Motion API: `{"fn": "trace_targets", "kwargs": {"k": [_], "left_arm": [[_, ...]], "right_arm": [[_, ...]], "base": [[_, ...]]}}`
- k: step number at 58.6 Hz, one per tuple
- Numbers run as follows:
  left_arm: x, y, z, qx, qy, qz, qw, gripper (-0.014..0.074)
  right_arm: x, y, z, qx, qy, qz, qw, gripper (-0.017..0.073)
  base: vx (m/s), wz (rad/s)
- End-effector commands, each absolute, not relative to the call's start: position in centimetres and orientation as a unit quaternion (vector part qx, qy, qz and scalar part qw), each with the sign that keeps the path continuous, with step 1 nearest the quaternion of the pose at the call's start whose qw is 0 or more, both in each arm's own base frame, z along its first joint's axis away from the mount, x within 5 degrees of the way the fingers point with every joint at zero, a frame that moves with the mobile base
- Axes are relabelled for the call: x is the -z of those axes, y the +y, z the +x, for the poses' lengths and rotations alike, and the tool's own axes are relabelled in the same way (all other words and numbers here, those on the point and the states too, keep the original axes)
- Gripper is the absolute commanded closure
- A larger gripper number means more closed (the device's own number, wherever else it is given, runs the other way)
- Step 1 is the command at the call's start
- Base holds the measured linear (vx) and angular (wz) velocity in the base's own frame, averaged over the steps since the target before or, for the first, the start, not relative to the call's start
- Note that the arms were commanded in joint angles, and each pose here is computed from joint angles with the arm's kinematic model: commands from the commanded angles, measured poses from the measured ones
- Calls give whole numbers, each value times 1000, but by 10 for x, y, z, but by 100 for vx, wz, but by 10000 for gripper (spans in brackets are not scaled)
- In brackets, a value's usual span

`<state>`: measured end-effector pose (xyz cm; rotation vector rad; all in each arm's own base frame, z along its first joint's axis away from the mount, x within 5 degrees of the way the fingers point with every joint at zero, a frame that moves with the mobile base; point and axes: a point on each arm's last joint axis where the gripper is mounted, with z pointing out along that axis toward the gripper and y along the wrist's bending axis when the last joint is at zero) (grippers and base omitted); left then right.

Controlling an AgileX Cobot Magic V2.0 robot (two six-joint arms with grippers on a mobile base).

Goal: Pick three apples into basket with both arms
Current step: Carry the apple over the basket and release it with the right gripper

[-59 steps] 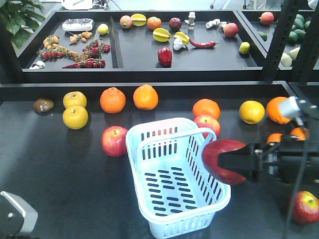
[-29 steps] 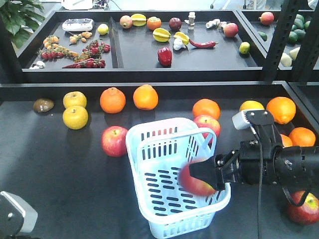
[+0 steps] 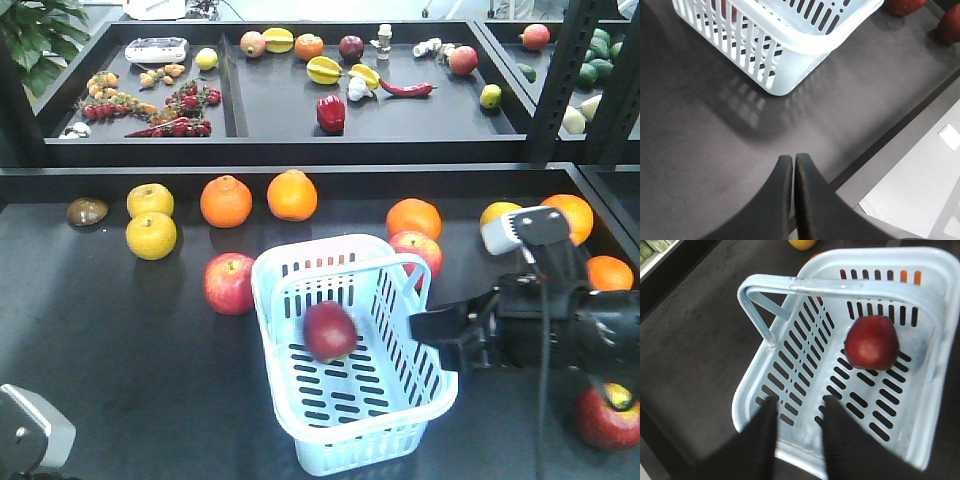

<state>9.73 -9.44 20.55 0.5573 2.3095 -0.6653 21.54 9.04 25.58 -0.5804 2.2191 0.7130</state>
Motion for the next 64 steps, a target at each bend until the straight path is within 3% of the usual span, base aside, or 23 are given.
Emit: {"fn": "trace_targets", "kwargs": {"k": [1, 22, 31, 43, 48, 64], "left_arm": [[-217, -97, 103, 266, 871, 195, 363, 599], [-217, -97, 103, 266, 871, 195, 363, 599], [-217, -97, 103, 266, 871, 195, 363, 599], [-217, -97, 103, 266, 871, 195, 363, 599], [-217, -97, 103, 266, 871, 195, 363, 599], [-217, -97, 103, 266, 871, 195, 363, 599]], "right_arm": [[-277, 82, 207, -260, 861, -213, 381, 575], [-274, -21, 194, -24, 939, 9, 342, 513], [-269, -45, 209, -26, 952, 63, 300, 340], [-257, -72, 251, -35, 971, 83, 223, -50], [-247, -78, 267, -44, 977, 92, 189, -155], [-197, -91, 297, -47, 989, 92, 110, -132]], "base": [[0, 0], [0, 0], [0, 0], [0, 0], [0, 0], [0, 0]]}}
